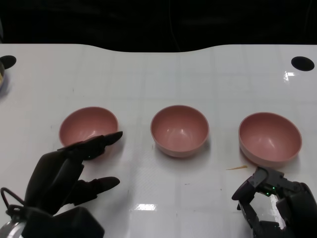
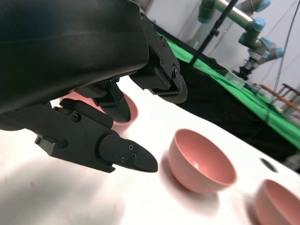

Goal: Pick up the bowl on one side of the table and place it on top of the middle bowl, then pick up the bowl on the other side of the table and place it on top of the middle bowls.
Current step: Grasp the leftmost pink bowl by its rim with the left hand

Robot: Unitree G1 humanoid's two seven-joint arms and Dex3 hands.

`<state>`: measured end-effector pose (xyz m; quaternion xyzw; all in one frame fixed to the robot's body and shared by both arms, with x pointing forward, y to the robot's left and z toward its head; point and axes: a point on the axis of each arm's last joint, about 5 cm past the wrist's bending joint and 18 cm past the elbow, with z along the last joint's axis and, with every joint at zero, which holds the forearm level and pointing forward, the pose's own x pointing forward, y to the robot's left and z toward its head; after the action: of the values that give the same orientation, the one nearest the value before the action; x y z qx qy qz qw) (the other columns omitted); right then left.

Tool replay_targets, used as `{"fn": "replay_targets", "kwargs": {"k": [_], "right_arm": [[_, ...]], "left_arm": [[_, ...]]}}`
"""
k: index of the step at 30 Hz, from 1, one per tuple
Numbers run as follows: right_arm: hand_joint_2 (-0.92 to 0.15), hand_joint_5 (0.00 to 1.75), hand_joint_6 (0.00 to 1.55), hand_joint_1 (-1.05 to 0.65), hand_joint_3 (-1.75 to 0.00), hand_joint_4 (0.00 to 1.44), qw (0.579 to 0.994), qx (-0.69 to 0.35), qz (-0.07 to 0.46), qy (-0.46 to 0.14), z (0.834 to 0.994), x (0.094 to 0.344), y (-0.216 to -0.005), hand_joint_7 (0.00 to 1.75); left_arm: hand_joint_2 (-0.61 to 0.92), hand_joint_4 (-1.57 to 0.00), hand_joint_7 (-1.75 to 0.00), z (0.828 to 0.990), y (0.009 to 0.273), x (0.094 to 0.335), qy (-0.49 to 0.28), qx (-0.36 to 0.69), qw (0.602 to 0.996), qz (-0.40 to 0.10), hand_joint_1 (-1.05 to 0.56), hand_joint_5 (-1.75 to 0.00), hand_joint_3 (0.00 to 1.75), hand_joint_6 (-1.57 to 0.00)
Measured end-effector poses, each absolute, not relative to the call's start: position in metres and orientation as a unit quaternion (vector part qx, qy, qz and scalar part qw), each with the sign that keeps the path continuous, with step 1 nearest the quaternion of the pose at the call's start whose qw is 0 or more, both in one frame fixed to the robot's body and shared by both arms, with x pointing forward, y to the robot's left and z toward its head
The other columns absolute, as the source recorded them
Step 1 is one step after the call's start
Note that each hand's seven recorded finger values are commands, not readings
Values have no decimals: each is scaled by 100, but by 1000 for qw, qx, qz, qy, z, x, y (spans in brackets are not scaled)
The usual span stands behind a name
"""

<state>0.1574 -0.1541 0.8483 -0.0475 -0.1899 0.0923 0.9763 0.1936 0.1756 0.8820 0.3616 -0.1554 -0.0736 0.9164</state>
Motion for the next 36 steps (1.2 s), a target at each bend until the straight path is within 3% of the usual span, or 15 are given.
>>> {"fn": "replay_targets", "kwargs": {"k": [8, 16, 22, 34, 36], "right_arm": [[-39, 154, 73, -12, -123, 70, 976, -54, 94, -190, 848, 158, -153, 132], [-40, 152, 73, -12, -122, 71, 976, -56, 90, -191, 848, 159, -153, 132], [-40, 153, 73, -11, -122, 70, 976, -56, 90, -192, 848, 158, -153, 130], [-38, 153, 76, -12, -125, 73, 975, -65, 92, -193, 849, 159, -152, 129], [-38, 152, 75, -13, -125, 72, 975, -66, 91, -194, 849, 159, -152, 129]], "left_arm": [[92, -38, 0, 887, 168, 211, -152, 508, 847, -42, -51, -29, 6, -29], [92, -27, 0, 890, 154, 222, -88, 608, 788, -46, -55, -22, 12, -22], [92, -35, -2, 893, 142, 235, -44, 650, 757, -55, -56, -23, 10, -27], [92, -50, -3, 882, 125, 260, 16, 697, 711, -90, -53, -19, 11, -37], [92, -60, -4, 879, 123, 264, 25, 704, 703, -98, -52, -22, 13, -42]]}}
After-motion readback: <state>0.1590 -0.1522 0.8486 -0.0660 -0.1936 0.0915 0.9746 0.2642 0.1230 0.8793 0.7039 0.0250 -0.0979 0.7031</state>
